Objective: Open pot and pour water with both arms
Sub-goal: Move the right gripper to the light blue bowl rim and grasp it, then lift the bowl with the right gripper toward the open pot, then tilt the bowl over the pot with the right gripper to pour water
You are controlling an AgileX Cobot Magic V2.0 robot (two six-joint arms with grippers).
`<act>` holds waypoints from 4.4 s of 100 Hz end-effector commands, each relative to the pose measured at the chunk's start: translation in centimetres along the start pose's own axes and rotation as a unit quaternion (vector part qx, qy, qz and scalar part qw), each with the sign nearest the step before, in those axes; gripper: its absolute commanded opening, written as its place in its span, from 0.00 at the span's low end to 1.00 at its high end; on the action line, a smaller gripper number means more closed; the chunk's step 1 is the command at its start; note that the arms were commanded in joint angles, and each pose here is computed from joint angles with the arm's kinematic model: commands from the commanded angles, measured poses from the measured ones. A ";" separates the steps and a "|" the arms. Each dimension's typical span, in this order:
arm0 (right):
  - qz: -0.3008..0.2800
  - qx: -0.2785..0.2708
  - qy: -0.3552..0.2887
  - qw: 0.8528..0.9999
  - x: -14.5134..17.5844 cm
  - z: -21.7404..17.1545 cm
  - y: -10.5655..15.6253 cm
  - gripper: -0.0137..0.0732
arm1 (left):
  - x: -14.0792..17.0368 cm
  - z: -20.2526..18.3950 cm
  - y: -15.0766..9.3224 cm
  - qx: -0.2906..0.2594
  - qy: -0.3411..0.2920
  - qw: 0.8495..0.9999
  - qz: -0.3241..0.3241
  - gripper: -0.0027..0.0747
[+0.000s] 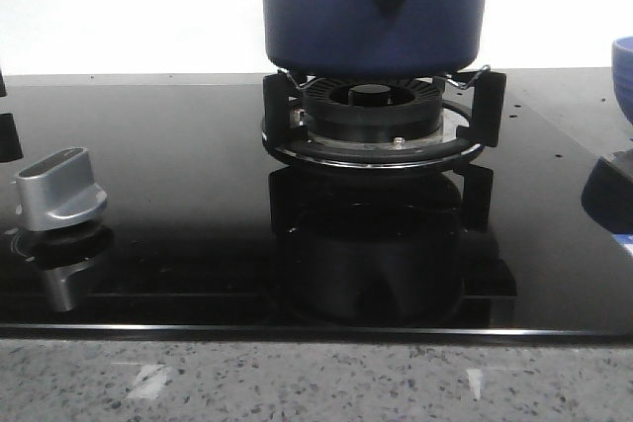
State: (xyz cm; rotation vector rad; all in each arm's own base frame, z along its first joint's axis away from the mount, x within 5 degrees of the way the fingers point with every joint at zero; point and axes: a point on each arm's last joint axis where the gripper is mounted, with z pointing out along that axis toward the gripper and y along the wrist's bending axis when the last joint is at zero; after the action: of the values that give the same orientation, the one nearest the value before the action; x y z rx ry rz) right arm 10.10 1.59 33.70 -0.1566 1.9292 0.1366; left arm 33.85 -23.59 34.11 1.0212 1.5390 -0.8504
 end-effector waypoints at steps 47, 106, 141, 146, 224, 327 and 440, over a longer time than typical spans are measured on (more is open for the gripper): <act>0.052 0.053 0.043 0.996 -2.2 2.7 -1.9 0.66 | -9.2 -6.9 -1.1 -0.041 -0.123 0.990 0.061 0.41; 0.115 0.170 0.220 0.954 -6.3 10.8 -11.3 0.66 | -9.8 -17.0 3.2 -0.088 -0.130 0.986 0.062 0.41; 0.146 0.163 0.307 0.926 -2.8 15.8 -14.0 0.49 | -9.5 -18.8 4.3 -0.110 -0.128 0.984 0.052 0.41; 0.148 0.162 0.311 0.925 -2.5 16.2 -14.2 0.35 | -9.5 -18.8 4.3 -0.110 -0.128 0.984 0.052 0.41; 0.102 0.048 0.211 0.971 -16.5 14.1 -8.3 0.08 | -9.5 -18.8 4.4 -0.113 -0.129 0.984 0.051 0.41; -0.062 -0.122 -0.022 0.990 -22.1 21.6 4.7 0.11 | -9.5 -18.9 4.6 -0.126 -0.130 0.982 0.050 0.41; -0.085 0.010 -0.321 0.943 -15.4 19.4 4.4 0.10 | -9.5 -18.9 4.6 -0.127 -0.130 0.982 0.050 0.50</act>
State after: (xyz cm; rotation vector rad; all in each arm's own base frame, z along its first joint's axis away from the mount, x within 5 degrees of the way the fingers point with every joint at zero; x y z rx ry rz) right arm 34.41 10.86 37.39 -0.3161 1.5020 0.0734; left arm 33.70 -6.34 43.43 0.8224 1.4466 -0.6417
